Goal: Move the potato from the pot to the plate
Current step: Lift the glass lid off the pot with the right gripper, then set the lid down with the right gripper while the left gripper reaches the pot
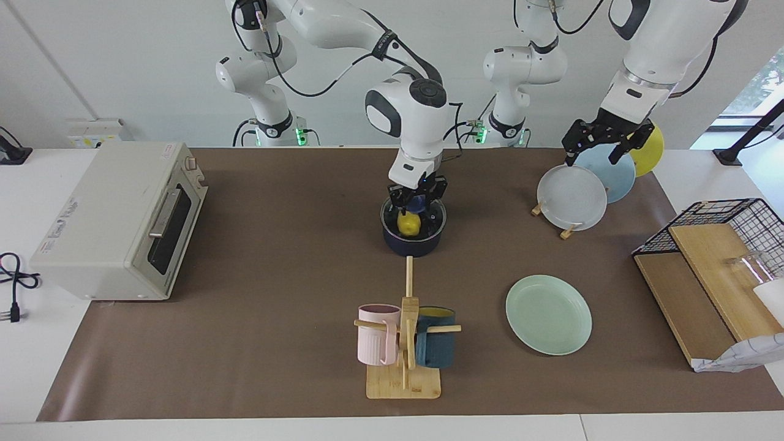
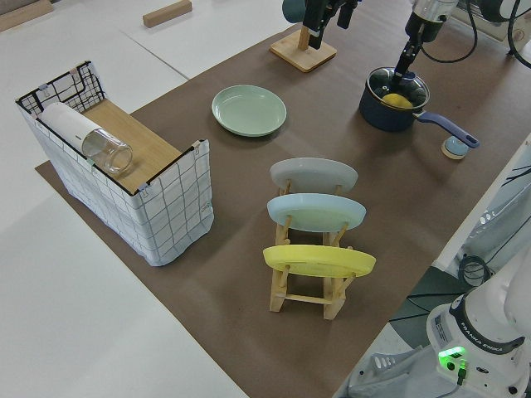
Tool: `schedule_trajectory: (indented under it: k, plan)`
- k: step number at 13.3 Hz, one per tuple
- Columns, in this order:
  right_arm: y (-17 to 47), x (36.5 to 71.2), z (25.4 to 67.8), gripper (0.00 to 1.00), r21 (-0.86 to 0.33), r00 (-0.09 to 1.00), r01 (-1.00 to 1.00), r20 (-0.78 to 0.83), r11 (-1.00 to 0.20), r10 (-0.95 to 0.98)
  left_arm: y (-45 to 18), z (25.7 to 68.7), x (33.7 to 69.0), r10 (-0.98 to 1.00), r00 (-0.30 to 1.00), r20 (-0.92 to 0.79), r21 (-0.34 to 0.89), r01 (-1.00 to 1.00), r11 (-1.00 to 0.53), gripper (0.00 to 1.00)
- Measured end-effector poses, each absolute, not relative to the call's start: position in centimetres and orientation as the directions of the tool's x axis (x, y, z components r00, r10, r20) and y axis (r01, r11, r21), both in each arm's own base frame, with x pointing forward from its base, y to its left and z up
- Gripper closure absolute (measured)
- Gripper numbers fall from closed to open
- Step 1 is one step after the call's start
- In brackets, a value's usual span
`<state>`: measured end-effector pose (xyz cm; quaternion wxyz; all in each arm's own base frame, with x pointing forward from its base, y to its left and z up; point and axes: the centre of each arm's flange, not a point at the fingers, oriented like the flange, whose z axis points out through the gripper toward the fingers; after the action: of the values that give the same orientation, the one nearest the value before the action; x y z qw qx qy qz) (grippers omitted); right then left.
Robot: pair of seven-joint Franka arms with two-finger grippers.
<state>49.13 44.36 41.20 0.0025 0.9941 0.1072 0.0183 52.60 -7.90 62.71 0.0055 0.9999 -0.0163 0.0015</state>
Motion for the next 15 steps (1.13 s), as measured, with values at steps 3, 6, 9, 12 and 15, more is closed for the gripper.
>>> schedule_trajectory:
  k: [3, 6, 9, 12, 15]
  plan:
    - [43.8, 49.2, 42.7, 0.38, 0.012, 0.976, 0.216, 0.035, -0.976, 0.216, -8.1, 62.7, 52.6, -0.037, 0.999, 0.007, 0.011, -0.037, -0.999, 0.0]
    - [40.9, 51.4, 45.5, 0.38, 0.024, 0.964, 0.265, 0.029, -0.964, 0.266, -8.2, 62.7, 52.6, -0.038, 0.999, 0.007, 0.011, -0.038, -0.999, 0.0]
    - [33.2, 56.5, 47.1, 0.38, 0.029, 0.952, 0.305, 0.03, -0.952, 0.305, -9.1, 62.7, 52.5, -0.052, 0.999, 0.006, 0.014, -0.052, -0.999, 0.0]
    - [23.8, 60.9, 47.0, 0.38, 0.035, 0.946, 0.324, 0.02, -0.946, 0.324, -12.5, 62.4, 51.7, -0.035, 0.999, -0.001, 0.024, -0.035, -0.999, 0.0]
    - [14.6, 63.5, 45.4, 0.38, 0.035, 0.956, 0.294, 0.001, -0.955, 0.295, -18.7, 60.7, 50.2, 0.021, 1.0, -0.003, 0.029, 0.021, -0.999, 0.0]
